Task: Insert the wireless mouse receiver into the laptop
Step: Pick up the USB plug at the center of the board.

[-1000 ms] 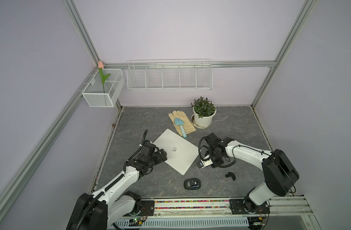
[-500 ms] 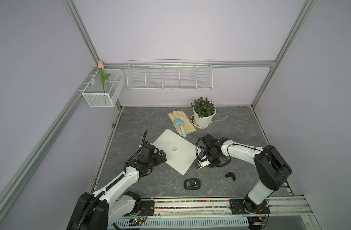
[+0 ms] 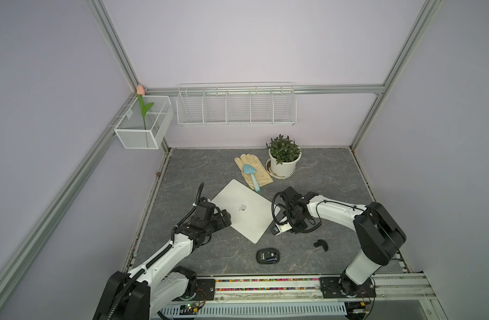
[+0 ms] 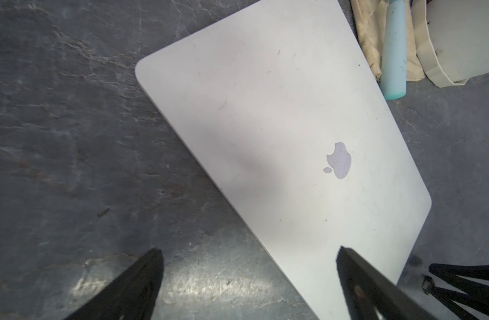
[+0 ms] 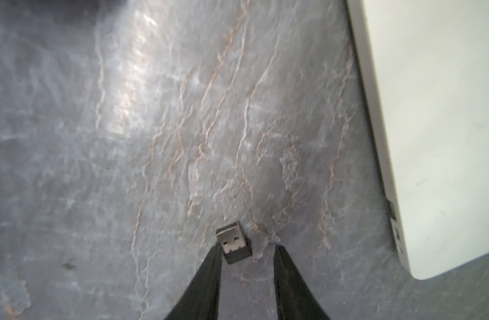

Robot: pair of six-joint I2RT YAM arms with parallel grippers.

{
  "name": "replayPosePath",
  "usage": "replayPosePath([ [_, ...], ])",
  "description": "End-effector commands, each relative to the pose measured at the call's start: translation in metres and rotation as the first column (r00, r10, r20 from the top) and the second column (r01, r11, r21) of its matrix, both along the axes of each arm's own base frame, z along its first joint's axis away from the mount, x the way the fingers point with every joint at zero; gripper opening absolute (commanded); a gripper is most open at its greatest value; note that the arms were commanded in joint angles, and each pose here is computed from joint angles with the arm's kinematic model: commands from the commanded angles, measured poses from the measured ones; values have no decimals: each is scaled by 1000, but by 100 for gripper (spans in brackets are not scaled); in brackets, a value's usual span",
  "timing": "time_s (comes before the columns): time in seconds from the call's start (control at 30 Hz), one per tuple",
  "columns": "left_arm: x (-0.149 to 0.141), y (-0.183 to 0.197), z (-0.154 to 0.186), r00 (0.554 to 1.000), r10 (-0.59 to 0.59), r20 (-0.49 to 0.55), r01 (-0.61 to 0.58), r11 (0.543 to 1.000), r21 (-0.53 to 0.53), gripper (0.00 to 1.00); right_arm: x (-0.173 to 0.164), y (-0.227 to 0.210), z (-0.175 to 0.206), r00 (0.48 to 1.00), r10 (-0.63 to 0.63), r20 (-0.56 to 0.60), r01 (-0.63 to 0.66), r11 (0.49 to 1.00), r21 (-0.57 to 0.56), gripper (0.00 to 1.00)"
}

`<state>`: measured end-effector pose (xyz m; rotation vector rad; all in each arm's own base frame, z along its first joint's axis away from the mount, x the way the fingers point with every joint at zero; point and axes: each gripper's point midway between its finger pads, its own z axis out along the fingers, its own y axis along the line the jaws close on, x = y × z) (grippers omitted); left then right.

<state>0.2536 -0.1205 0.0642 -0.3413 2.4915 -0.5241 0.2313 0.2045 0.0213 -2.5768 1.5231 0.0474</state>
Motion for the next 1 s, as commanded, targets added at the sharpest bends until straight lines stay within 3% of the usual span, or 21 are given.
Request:
replayPosePath([
  [0.0,-3,3,-2,1000,-5,0,5,1000,9,99,-15,-5,-6,998,9,-65,-10,1000,-26,34],
  [0.6,-2,4,-1,1000,-2,6,2,1000,5,99,-32,-9,-10,990,-78,-117,71,995,-68,26],
  [0.97,-3,5,-2,1000,1,1,-1,1000,8,99,-25,-7,-3,975,-198,-105,191,979,-69,29],
])
